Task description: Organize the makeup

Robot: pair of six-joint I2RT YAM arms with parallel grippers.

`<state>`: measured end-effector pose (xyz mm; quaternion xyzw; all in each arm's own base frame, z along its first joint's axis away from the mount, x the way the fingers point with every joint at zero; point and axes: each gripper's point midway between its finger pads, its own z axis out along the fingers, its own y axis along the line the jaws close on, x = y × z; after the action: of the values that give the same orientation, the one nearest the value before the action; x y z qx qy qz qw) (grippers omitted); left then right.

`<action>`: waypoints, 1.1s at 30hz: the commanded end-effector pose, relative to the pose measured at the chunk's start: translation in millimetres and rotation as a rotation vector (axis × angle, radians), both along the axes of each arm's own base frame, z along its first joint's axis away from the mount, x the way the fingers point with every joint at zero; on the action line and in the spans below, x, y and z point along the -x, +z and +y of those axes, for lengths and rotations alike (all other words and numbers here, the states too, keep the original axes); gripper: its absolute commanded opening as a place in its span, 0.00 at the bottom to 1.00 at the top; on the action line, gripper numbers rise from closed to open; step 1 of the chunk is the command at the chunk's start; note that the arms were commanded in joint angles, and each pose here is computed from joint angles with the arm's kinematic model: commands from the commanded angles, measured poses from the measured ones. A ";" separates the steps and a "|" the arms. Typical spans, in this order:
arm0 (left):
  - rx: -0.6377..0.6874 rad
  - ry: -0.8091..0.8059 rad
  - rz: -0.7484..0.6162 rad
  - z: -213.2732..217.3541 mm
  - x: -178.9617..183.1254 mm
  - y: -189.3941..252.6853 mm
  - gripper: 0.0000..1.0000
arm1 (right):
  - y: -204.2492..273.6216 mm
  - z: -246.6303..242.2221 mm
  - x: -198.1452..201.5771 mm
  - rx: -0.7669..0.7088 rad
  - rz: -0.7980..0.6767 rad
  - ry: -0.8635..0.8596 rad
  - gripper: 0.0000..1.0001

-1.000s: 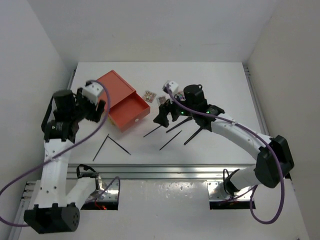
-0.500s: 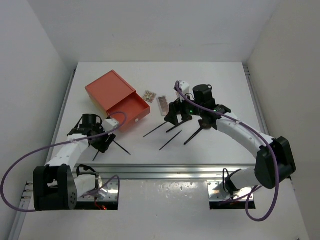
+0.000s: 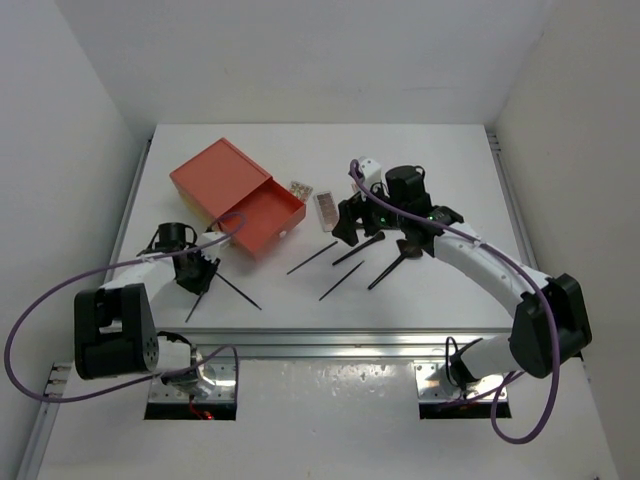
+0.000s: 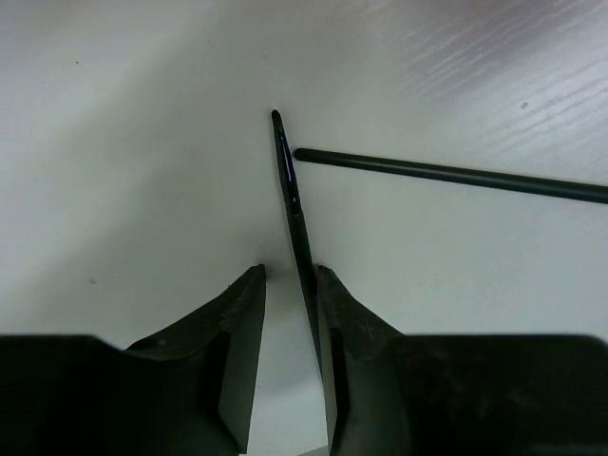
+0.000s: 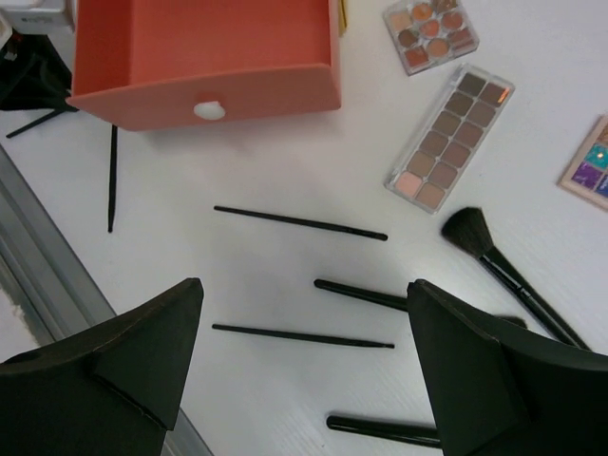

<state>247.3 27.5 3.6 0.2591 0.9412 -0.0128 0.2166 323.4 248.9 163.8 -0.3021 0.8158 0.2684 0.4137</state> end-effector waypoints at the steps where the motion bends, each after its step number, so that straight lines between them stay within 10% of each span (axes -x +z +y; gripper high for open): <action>1: 0.042 0.014 0.092 -1.6 25.9 -17.8 0.33 | 36.2 2.0 -20.5 -0.005 -0.109 -0.011 0.88; 9: 0.031 -0.017 0.100 -1.1 43.2 -24.5 0.24 | 33.9 0.8 -23.2 0.015 -0.110 -0.016 0.88; 14: 0.021 -0.033 0.095 1.3 45.0 -24.8 0.00 | 34.6 -3.5 -24.3 0.016 -0.122 -0.037 0.88; 20: 0.017 -0.017 0.114 10.3 55.8 -16.3 0.00 | 37.7 -2.9 -26.4 0.015 -0.137 -0.036 0.89; 33: 0.065 -0.250 -0.252 -11.9 4.5 133.5 0.00 | 34.3 2.7 -27.6 0.015 -0.145 -0.004 0.89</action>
<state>246.3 42.3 98.5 0.3122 0.9018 0.0043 0.2988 342.7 246.0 185.7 -0.3121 0.8038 0.2357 0.4482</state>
